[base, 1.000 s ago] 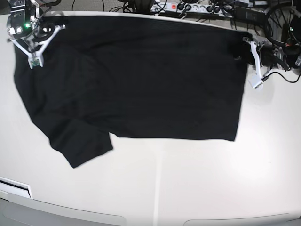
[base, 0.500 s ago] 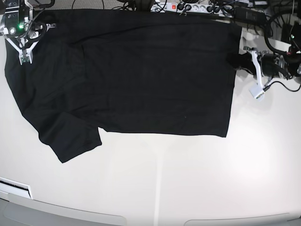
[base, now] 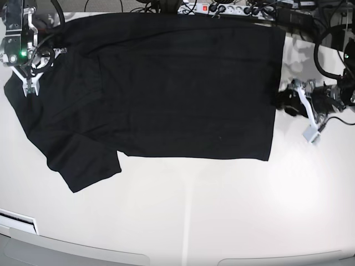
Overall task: Layout the t-shirt on the table in an organized manner, then fold the t-shirt properly
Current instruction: 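Lower the folded edge with both grippers onto the shirt's middle, then grasp the folded shirt's side edges with both grippers, then pull the held edges with both grippers to smooth the folded shirt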
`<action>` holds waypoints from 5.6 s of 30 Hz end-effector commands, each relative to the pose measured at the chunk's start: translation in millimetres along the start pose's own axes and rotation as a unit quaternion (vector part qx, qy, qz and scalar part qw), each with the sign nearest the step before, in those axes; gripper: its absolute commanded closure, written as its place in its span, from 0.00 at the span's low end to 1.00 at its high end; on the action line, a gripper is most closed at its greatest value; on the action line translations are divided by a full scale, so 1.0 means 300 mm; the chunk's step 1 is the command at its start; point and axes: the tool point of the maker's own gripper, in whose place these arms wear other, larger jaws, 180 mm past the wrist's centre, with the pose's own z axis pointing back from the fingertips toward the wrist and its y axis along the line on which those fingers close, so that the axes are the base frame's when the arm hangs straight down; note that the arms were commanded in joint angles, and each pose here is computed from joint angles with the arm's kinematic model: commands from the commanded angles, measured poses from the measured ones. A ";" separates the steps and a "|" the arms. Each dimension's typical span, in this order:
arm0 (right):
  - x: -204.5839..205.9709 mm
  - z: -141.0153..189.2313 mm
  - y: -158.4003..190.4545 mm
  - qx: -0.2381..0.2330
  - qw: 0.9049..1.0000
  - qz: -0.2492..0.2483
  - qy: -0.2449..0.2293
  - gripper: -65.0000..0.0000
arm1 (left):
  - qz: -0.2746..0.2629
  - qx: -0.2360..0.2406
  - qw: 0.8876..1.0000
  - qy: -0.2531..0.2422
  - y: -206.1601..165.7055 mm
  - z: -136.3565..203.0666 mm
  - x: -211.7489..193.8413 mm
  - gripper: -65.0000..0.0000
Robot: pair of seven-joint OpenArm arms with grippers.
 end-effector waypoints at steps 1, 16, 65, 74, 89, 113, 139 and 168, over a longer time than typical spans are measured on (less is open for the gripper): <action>0.038 0.010 0.006 0.011 1.000 0.003 -0.018 0.57 | -0.010 0.014 0.999 -0.034 0.030 0.028 0.080 0.45; 0.207 0.051 -0.018 0.007 0.997 0.004 -0.074 0.57 | 0.112 0.014 0.984 -0.138 0.237 -0.071 0.281 0.45; 0.645 0.357 -0.259 0.075 0.932 -0.127 -0.331 0.45 | 0.149 0.123 0.974 -0.117 0.320 -0.271 0.297 1.00; 0.684 0.387 -0.233 0.096 0.917 -0.124 -0.366 0.45 | 0.116 0.133 0.973 -0.147 0.345 -0.215 0.475 1.00; 0.972 0.181 -0.196 0.173 0.912 -0.201 -0.314 0.45 | 0.121 0.077 0.985 -0.094 0.235 -0.315 0.307 1.00; 0.810 -0.114 -0.060 0.140 0.925 -0.246 -0.252 0.59 | 0.149 0.031 0.987 -0.059 0.166 -0.348 0.133 1.00; 0.348 -0.127 -0.099 0.070 0.973 -0.167 -0.146 1.00 | 0.130 -0.017 0.989 -0.067 0.114 -0.343 0.179 1.00; 0.685 -0.094 -0.205 0.109 0.933 -0.233 -0.254 0.55 | 0.131 -0.019 0.989 -0.067 0.111 -0.344 0.175 1.00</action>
